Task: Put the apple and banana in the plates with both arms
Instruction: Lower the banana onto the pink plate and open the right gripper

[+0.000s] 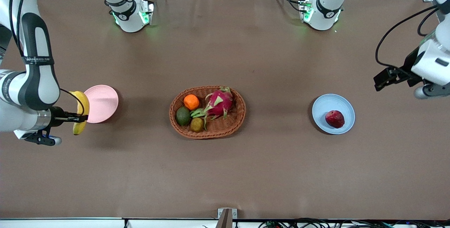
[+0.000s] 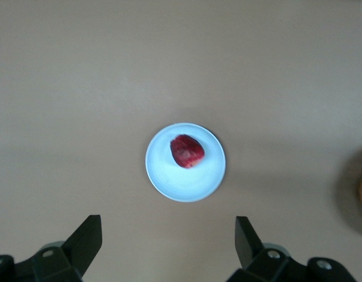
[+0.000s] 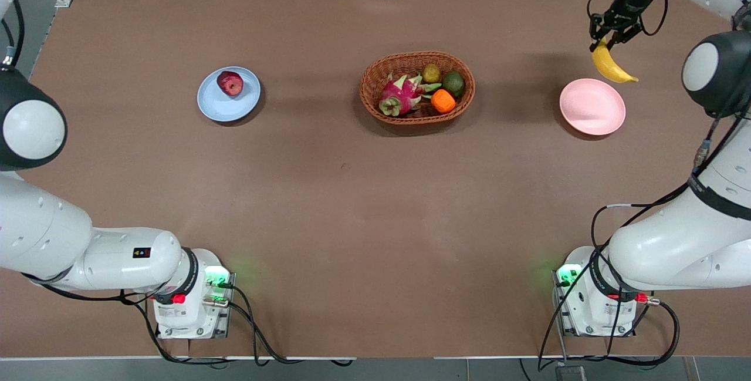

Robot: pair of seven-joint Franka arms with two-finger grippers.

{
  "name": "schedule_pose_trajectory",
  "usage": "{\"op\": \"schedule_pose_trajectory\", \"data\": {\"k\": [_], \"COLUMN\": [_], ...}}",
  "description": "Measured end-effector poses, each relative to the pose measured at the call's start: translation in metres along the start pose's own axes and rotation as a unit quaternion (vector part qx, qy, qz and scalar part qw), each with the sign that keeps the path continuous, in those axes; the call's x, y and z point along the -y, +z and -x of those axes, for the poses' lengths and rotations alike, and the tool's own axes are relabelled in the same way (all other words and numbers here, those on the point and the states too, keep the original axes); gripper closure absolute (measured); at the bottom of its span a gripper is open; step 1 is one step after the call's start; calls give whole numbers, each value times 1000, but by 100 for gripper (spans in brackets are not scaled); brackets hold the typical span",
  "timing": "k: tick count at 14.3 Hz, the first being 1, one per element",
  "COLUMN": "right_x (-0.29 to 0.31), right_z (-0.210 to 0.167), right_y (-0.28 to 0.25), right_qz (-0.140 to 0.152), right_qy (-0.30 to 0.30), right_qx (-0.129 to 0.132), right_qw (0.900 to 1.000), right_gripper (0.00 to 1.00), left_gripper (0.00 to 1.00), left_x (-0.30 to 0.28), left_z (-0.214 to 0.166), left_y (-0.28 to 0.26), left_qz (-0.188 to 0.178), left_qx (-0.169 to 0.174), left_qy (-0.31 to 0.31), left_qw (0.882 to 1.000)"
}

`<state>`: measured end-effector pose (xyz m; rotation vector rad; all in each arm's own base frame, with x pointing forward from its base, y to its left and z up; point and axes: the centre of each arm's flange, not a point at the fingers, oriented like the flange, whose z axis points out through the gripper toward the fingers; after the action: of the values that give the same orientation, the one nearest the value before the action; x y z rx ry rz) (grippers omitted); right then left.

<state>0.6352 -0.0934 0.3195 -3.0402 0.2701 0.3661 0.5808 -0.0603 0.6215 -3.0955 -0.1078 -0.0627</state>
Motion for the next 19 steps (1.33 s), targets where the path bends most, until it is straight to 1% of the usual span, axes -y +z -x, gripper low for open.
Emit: {"op": "schedule_pose_trajectory", "data": {"k": [2,4,6,8,11,14,19], "right_x": [2,2,-1,-3,-4,-4,-5], "right_z": [24,46,59,66,74,76,77], "right_y": [16,32,48,68,86,92,109], "right_qz": [10,27,44,51,52,52,53], "right_qy": [-9,-21,-33,-39,-41,-42,-42], "right_qx": [-29,-43,-59,-71,-66,-63,-50], "right_qw": [999,998,997,995,996,996,996], "right_gripper": [63,63,63,63,63,63,63], "left_gripper": [0,0,0,0,0,0,0], "left_x": [7,14,18,18,15,13,14], "left_z": [13,29,39,40,41,41,41], "left_y": [-15,-24,-24,-18,-15,-15,-15], "left_qz": [9,7,5,4,4,4,4], "left_qx": [3,8,16,22,25,25,25], "left_qy": [16,30,31,32,35,36,36], "left_qw": [1000,999,999,999,999,999,999]}}
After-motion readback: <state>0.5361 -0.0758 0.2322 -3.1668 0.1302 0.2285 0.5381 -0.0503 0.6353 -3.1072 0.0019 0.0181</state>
